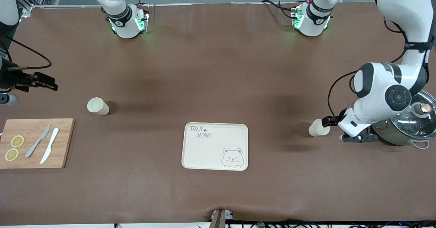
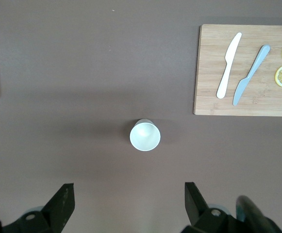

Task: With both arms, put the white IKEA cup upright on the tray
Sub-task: 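Lower the left gripper around the white cup and close it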

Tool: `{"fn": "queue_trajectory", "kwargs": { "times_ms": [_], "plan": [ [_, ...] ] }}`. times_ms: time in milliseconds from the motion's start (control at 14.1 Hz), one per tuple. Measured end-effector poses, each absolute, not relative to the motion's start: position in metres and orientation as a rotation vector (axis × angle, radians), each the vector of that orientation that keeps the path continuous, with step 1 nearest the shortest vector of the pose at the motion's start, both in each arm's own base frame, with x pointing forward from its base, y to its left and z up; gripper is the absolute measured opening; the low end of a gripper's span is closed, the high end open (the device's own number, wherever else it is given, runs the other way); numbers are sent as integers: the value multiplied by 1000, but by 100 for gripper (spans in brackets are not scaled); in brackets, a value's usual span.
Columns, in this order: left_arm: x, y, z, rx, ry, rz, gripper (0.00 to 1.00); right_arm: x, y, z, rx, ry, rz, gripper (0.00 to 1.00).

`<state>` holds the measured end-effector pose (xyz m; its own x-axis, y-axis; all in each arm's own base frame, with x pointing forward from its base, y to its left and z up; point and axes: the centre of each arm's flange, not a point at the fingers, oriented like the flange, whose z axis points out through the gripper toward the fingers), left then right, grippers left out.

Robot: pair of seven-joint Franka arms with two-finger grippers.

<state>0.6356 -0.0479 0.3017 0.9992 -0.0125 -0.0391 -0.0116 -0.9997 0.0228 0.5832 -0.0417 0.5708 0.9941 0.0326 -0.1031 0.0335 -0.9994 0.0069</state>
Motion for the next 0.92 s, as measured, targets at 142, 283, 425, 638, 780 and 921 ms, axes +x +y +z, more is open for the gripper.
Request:
{"fn": "queue_trajectory", "kwargs": {
  "times_ms": [142, 283, 425, 638, 780, 921],
  "plan": [
    [637, -46, 279, 3112, -13, -77, 70, 583, -42, 571, 3128, 52, -161, 100],
    [638, -47, 263, 3108, -11, -88, 59, 583, -42, 571, 3128, 51, -161, 100],
    [638, -47, 254, 3106, -10, -98, 56, 583, -42, 571, 3128, 51, -162, 100],
    [637, -47, 248, 3104, -10, -108, 48, 583, -42, 571, 3128, 50, -162, 100],
    [637, -47, 245, 3104, -10, -115, 33, 583, -42, 571, 3128, 50, -162, 100],
    [637, -47, 243, 3103, -10, -121, 24, 583, -42, 570, 3128, 51, -163, 100]
  ]
}}
